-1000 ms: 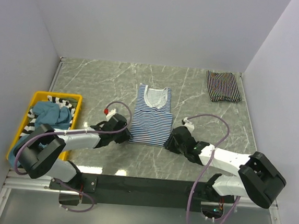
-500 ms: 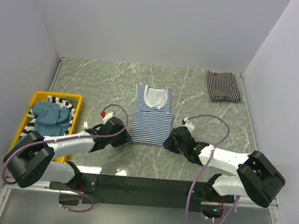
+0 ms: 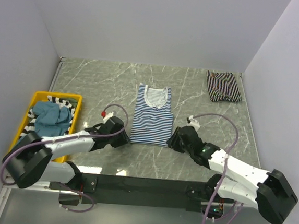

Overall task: Fold and stack the tank tops
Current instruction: Fold the tank top

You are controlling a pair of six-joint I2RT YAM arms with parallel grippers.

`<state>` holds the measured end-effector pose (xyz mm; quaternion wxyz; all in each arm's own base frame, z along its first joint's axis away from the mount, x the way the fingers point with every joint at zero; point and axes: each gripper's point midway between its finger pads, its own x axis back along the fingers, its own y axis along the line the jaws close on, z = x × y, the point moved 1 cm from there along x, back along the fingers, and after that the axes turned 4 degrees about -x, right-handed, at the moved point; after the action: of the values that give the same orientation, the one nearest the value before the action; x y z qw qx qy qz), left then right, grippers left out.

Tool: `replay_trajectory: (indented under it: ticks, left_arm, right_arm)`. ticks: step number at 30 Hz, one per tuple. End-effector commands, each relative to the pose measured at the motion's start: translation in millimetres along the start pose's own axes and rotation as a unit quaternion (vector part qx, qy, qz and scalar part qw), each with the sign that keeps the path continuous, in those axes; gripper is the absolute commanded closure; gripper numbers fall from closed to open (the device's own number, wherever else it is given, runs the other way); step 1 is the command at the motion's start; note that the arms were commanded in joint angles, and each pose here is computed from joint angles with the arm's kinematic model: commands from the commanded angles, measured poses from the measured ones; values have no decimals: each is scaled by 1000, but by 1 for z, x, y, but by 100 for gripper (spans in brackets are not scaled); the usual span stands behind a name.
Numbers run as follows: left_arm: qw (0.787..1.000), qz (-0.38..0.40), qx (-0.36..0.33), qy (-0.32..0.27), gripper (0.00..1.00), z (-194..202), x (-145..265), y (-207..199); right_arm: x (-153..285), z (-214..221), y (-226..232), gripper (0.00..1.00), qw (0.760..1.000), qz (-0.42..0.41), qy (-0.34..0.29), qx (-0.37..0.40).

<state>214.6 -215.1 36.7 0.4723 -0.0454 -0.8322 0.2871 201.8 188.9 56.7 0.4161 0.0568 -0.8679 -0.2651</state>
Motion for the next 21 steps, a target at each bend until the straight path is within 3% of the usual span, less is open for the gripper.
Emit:
replay_trajectory:
  ticks: [1,3,5,7,9,11,13,17,21]
  left_arm:
    - [998,-7,-41,-53,60,-39,39,-17]
    - [994,44,-41,-90,62,-71,56,-52]
    - [989,100,-65,-90,64,-85,56,-80]
    - [983,141,-83,-86,70,-101,38,-111]
    - [986,125,-90,-60,74,-107,2,-119]
    - [981,160,-103,-29,82,-103,-18,-135]
    - [982,163,-100,-6,87,-102,-46,-136]
    - [983,155,-94,0,88,-106,-72,-125]
    - [991,123,-56,7,88,-113,-95,-85]
  right_arm:
    - [23,-45,38,55,997,-36,-45,46]
    - [25,-62,68,55,994,-72,-51,68]
    - [22,-89,97,58,989,-114,-66,66]
    - [0,-87,109,64,987,-134,-32,85]
    - [-26,-96,122,68,982,-170,2,88]
    - [-39,-109,139,72,974,-204,5,94]
    - [-67,-95,135,77,971,-213,57,95]
    - [-103,-97,128,79,968,-227,80,66]
    - [-143,-97,85,82,975,-194,109,-11]
